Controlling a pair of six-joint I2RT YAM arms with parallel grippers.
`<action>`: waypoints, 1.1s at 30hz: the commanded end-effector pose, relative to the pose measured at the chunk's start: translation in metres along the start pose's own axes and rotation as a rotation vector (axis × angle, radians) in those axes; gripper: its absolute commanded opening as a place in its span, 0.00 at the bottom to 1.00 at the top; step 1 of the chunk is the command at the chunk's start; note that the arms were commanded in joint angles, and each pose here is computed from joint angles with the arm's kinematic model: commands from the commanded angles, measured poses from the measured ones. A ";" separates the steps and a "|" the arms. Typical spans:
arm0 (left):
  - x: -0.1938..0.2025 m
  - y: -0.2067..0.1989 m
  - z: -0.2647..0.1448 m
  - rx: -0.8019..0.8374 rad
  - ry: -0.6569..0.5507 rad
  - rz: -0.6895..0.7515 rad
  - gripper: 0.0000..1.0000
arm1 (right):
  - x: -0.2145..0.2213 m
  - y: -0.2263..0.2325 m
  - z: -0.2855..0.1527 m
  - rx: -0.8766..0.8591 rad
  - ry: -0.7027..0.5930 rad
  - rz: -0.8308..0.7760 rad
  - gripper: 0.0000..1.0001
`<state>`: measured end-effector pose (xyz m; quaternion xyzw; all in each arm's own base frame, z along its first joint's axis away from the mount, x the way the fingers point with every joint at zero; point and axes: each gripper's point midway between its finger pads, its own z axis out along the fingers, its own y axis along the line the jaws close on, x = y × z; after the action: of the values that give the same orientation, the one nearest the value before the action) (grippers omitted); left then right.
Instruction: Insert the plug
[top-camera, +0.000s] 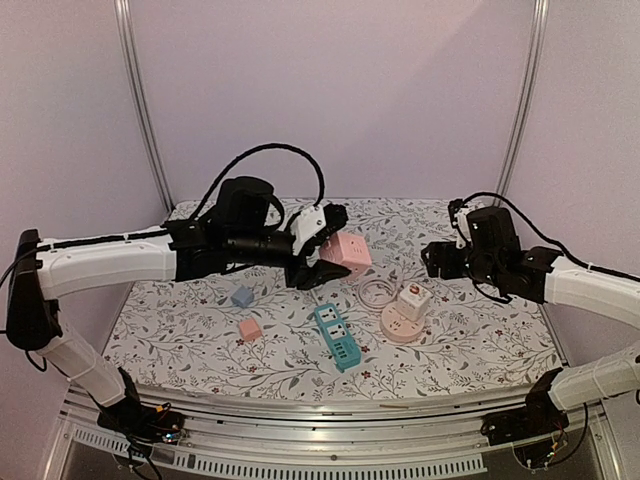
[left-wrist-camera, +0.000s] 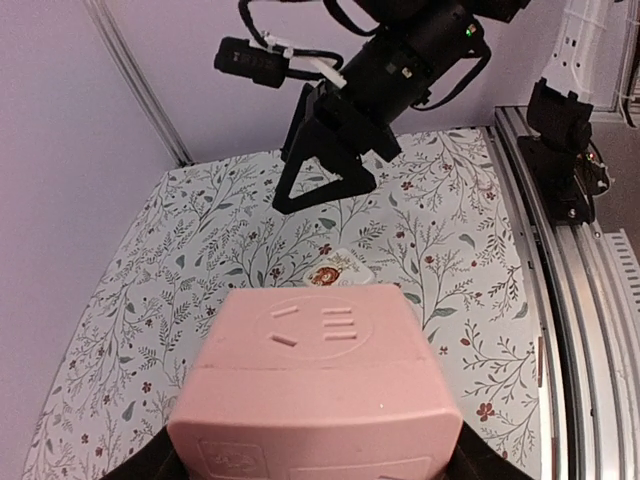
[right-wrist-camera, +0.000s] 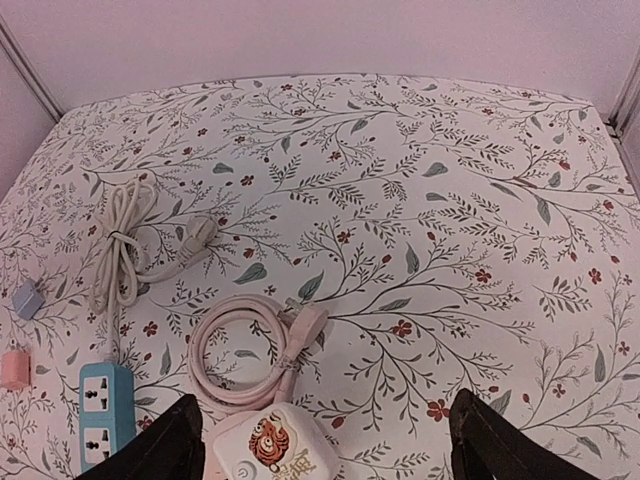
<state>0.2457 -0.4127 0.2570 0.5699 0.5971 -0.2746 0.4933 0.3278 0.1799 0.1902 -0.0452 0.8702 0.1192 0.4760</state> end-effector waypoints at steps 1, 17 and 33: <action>-0.017 -0.007 -0.012 0.045 -0.075 0.202 0.00 | 0.023 0.005 0.014 -0.045 0.098 0.016 0.82; 0.029 -0.034 -0.002 0.268 -0.107 0.619 0.00 | 0.062 0.021 0.064 -0.107 0.292 -0.012 0.74; 0.071 -0.055 -0.008 0.518 0.008 0.924 0.00 | 0.096 0.044 0.071 -0.255 0.427 0.038 0.67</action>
<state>0.1985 -0.3938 0.1957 0.8550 0.2129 -0.1806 0.4370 0.3287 0.2333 0.0850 -0.1080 0.9293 0.1977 0.2927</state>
